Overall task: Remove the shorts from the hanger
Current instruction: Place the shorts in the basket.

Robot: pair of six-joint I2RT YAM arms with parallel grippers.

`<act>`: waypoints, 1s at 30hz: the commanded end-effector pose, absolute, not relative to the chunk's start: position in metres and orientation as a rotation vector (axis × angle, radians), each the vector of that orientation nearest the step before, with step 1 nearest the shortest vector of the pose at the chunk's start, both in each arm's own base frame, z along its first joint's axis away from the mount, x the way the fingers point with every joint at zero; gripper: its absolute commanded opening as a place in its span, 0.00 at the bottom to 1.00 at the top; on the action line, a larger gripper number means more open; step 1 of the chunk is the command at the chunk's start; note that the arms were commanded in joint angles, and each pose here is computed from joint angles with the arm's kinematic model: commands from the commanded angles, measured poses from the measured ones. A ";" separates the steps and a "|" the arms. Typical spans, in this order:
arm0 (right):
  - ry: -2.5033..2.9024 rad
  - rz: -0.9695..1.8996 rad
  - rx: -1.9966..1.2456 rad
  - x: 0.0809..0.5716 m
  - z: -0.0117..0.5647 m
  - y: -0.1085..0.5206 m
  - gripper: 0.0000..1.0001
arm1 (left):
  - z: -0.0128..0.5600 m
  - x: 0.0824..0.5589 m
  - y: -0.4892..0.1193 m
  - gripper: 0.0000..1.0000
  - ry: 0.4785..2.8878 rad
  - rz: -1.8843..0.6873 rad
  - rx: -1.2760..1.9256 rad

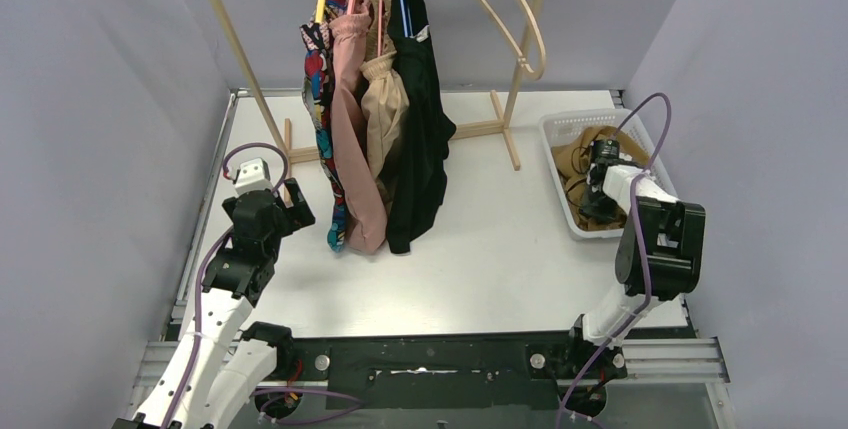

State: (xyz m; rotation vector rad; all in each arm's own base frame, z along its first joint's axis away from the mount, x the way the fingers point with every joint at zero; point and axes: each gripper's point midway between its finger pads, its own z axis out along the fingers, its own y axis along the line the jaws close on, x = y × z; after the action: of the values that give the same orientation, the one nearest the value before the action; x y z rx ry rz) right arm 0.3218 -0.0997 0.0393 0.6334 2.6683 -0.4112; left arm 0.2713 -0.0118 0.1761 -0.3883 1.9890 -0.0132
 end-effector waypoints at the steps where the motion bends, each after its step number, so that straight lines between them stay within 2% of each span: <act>1: 2.667 -0.361 0.608 0.315 0.047 -0.091 0.23 | 0.190 0.278 -0.014 0.89 1.929 -0.038 -0.372; 9: 2.649 -0.308 0.632 0.284 0.048 -0.064 0.28 | 0.191 0.278 -0.014 0.89 1.925 -0.040 -0.373; 14: 2.524 -0.316 0.624 0.294 0.100 -0.060 0.51 | 0.190 0.278 -0.014 0.89 1.929 -0.038 -0.376; 17: 2.392 -0.373 0.644 0.300 0.154 -0.074 0.71 | 0.190 0.278 -0.014 0.88 1.930 -0.038 -0.376; 21: 2.241 -0.340 0.645 0.305 0.216 -0.082 0.81 | 0.190 0.278 -0.014 0.89 1.930 -0.034 -0.379; 24: 2.144 -0.274 0.626 0.322 0.243 -0.082 0.81 | 0.188 0.279 -0.014 0.89 1.936 -0.033 -0.378; 27: 2.126 -0.127 0.592 0.356 0.248 -0.076 0.66 | 0.188 0.279 -0.014 0.89 1.939 -0.034 -0.378; 30: 2.148 -0.078 0.584 0.390 0.238 -0.077 0.60 | 0.187 0.279 -0.012 0.89 1.942 -0.024 -0.383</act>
State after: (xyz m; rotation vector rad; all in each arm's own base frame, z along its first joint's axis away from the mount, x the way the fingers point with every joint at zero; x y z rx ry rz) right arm 0.3414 -0.0812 0.2501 0.6297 2.1318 -0.1872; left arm 0.2715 -0.0118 0.1750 -0.3863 1.9936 -0.0102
